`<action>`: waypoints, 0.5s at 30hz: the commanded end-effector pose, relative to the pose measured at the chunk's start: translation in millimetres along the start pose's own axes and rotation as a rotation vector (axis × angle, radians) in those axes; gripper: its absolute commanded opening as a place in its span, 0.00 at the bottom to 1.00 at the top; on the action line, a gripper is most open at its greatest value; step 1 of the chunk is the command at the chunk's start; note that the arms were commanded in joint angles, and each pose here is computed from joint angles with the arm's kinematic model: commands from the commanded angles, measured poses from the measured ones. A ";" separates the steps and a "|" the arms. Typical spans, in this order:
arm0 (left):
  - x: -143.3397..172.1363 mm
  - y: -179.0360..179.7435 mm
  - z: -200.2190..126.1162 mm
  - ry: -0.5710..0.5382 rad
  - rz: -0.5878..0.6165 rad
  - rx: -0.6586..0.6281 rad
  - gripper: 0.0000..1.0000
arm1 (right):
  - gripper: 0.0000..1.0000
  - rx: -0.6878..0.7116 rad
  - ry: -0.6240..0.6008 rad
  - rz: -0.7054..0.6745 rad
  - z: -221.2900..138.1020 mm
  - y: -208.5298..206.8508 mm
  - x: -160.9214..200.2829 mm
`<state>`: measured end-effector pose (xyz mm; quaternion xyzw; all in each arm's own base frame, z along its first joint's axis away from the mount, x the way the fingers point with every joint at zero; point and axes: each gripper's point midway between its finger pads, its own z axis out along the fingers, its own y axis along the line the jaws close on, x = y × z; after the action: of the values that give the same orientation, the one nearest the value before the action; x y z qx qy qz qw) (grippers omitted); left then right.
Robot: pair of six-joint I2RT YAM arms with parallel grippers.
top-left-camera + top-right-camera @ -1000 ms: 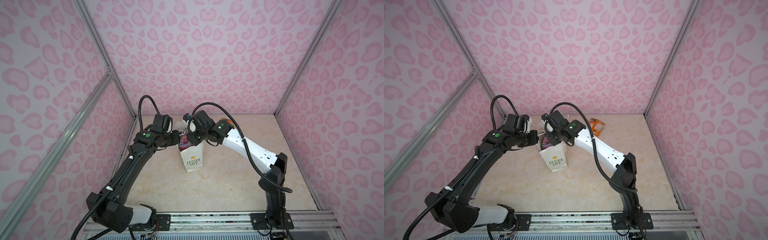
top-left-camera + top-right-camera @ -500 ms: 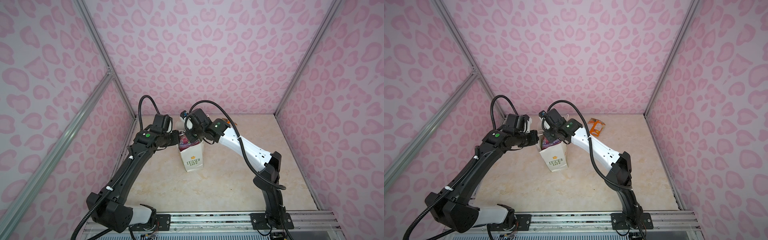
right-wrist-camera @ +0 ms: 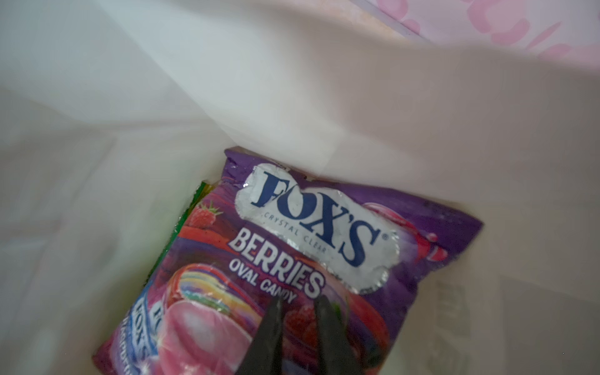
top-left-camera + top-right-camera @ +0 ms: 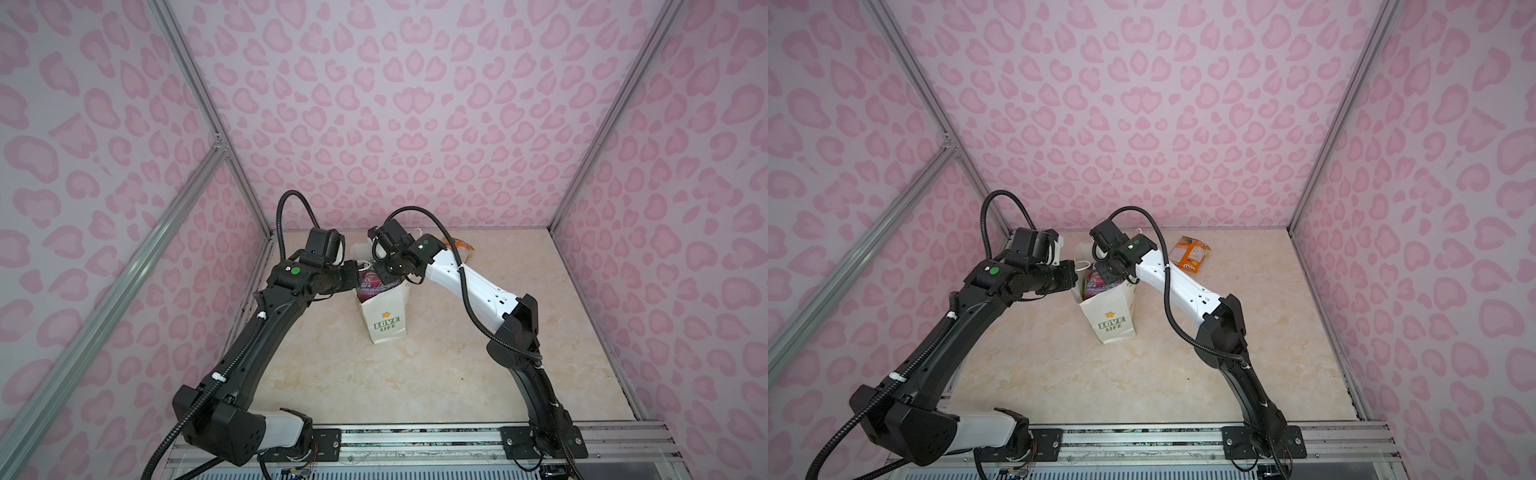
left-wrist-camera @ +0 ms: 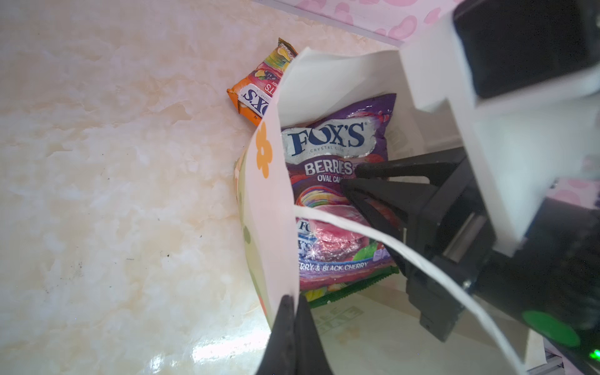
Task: Place the snacks into the paper bag
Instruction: Press the snack against the paper bag.
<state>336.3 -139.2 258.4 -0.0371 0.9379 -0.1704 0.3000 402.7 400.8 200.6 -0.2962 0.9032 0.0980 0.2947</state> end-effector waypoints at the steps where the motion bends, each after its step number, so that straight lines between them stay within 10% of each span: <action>1: -0.3 -0.6 -1.0 0.001 0.003 0.003 0.04 | 0.23 -0.023 0.026 0.020 -3.5 4.6 3.0; 15: 0.1 0.2 -0.5 0.003 0.004 -0.001 0.04 | 0.73 -0.137 -0.403 0.006 -161.5 18.9 -56.9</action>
<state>336.3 -139.2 258.3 -0.0372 0.9379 -0.1702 0.2999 348.7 388.3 339.4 -0.3024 0.8392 0.1967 0.4070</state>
